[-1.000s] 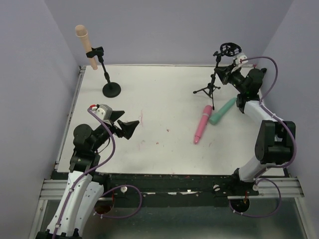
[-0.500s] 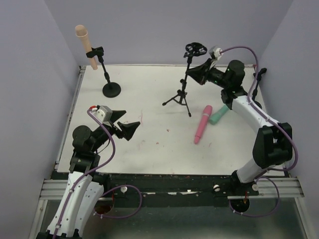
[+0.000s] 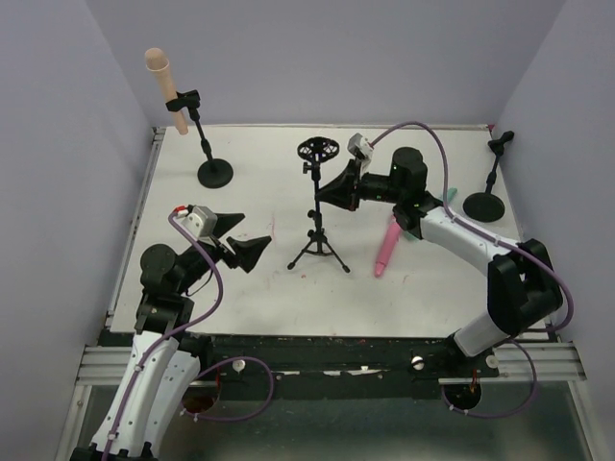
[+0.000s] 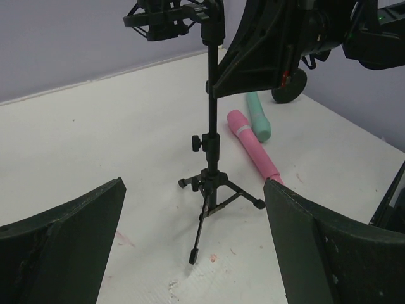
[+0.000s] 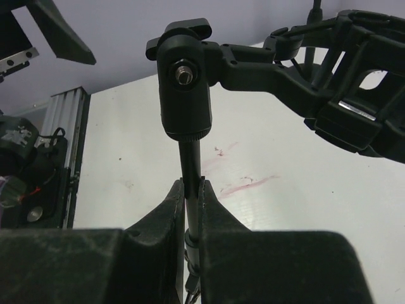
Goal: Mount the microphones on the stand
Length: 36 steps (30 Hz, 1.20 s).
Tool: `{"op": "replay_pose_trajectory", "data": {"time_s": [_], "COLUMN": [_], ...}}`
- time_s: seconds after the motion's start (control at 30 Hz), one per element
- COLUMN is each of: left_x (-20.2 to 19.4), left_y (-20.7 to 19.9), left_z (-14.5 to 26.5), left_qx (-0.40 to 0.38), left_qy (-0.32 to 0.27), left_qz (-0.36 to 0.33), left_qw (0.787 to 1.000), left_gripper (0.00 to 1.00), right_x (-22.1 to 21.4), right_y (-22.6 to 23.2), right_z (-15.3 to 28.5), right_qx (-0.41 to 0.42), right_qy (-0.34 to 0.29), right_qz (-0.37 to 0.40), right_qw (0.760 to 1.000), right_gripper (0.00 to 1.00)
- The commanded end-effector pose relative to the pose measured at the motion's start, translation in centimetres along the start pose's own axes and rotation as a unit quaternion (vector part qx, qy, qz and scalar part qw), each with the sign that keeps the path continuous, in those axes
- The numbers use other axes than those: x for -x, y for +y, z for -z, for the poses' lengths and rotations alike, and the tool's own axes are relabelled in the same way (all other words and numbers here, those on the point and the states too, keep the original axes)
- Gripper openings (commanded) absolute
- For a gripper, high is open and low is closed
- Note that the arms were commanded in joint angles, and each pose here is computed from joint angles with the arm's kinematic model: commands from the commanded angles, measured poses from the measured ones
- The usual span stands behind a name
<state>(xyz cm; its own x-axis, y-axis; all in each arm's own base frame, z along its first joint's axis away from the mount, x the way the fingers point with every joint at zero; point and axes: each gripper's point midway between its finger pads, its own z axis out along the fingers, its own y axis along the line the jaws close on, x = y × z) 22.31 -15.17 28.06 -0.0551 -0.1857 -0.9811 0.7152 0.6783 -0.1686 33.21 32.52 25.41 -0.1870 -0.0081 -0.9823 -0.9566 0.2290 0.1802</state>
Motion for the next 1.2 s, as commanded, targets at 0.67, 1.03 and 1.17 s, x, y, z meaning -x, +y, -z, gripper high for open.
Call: {"op": "replay_pose_trajectory", "data": {"time_s": [0.67, 1.03, 1.17], "left_x": [-2.4, -3.7, -3.4], "left_y": [-5.4, -4.1, -4.6], "left_z": [-4.2, -9.6, -11.5], "left_qx": [-0.056, -0.011, -0.008], "left_qy": [-0.027, -0.039, -0.057], "left_qz": [-0.015, -0.073, -0.086], "left_qw": [0.998, 0.996, 0.995], "left_gripper": [0.98, 0.98, 0.98], "right_x": [-4.0, -2.5, -2.5], "right_y": [5.0, 4.1, 3.7], "right_z": [7.0, 12.8, 13.4], "right_qx": [0.069, 0.018, 0.008], "right_qy": [0.073, 0.058, 0.054], "right_qz": [0.108, 0.108, 0.108], "right_qw": [0.989, 0.992, 0.993], "right_gripper": [0.84, 0.92, 0.92]}}
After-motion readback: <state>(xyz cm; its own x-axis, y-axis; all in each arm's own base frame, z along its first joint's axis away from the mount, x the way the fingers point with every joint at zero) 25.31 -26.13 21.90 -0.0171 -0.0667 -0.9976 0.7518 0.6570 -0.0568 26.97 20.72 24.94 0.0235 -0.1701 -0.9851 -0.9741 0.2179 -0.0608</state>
